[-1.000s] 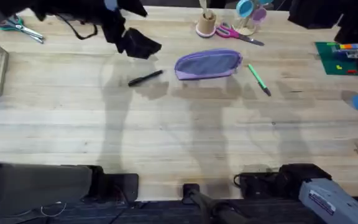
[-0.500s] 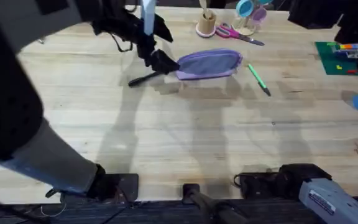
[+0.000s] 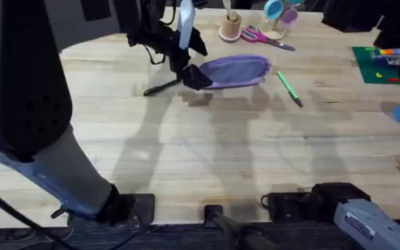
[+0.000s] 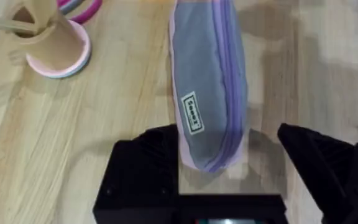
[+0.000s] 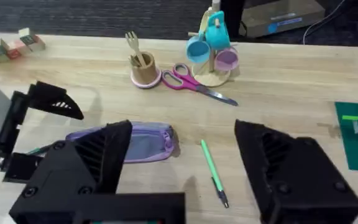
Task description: Unzip the bag, pick up the pens from the table one at a time and place them inside, then zip the bag closed.
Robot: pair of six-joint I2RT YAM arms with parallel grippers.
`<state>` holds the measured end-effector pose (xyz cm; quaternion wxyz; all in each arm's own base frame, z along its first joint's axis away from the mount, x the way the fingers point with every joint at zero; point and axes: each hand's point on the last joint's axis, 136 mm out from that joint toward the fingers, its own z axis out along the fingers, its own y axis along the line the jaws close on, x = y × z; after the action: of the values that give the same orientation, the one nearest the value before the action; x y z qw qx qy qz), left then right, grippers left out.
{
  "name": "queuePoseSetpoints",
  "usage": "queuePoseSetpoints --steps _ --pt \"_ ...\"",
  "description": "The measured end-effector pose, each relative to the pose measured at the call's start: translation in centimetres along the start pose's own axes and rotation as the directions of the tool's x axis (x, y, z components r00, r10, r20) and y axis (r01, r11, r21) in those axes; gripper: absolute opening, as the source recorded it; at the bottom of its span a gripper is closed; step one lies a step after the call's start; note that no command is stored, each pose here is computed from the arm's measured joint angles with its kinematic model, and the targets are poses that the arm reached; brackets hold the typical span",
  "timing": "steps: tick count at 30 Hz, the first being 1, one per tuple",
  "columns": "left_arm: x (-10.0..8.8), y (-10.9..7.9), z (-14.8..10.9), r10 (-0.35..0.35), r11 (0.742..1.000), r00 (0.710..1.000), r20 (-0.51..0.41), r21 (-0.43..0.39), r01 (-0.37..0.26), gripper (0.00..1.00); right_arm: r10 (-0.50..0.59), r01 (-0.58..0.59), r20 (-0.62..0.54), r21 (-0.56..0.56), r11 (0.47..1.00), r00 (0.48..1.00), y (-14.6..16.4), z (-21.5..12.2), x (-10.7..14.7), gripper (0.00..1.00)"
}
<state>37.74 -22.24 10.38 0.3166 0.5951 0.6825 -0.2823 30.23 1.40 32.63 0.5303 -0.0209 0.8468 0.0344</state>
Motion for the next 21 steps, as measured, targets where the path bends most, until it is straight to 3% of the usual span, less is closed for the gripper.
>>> queuePoseSetpoints --steps 3,5,10,12,17,21 --pt "0.1 -0.1 0.2 -0.004 1.000 1.000 -0.002 0.004 0.004 0.928 0.000 0.000 0.000 0.000 1.000 1.000 0.0 0.0 0.0 0.995" --pt "0.1 0.0 0.2 -0.007 1.000 1.000 -0.002 0.004 0.007 0.805 0.000 0.000 0.000 0.000 1.000 1.000 0.0 0.0 0.0 0.995" --pt "0.1 0.2 0.2 0.003 1.000 1.000 0.000 -0.004 -0.003 0.093 0.000 0.000 0.000 0.000 1.000 1.000 0.0 0.0 0.0 0.996" --pt "0.1 0.1 0.2 0.003 1.000 1.000 -0.002 -0.003 -0.003 0.049 -0.001 0.001 0.000 0.000 1.000 1.000 0.0 0.0 0.0 0.995" --pt "0.1 0.2 0.2 0.004 1.000 1.000 -0.001 -0.005 -0.004 0.045 -0.008 0.008 -0.034 -0.001 1.000 0.999 0.0 0.0 0.8 0.995" --pt "0.1 0.2 0.2 0.004 1.000 1.000 -0.002 -0.005 -0.004 0.045 -0.102 0.096 -0.072 -0.077 0.992 0.992 1.2 -0.1 2.0 0.995"
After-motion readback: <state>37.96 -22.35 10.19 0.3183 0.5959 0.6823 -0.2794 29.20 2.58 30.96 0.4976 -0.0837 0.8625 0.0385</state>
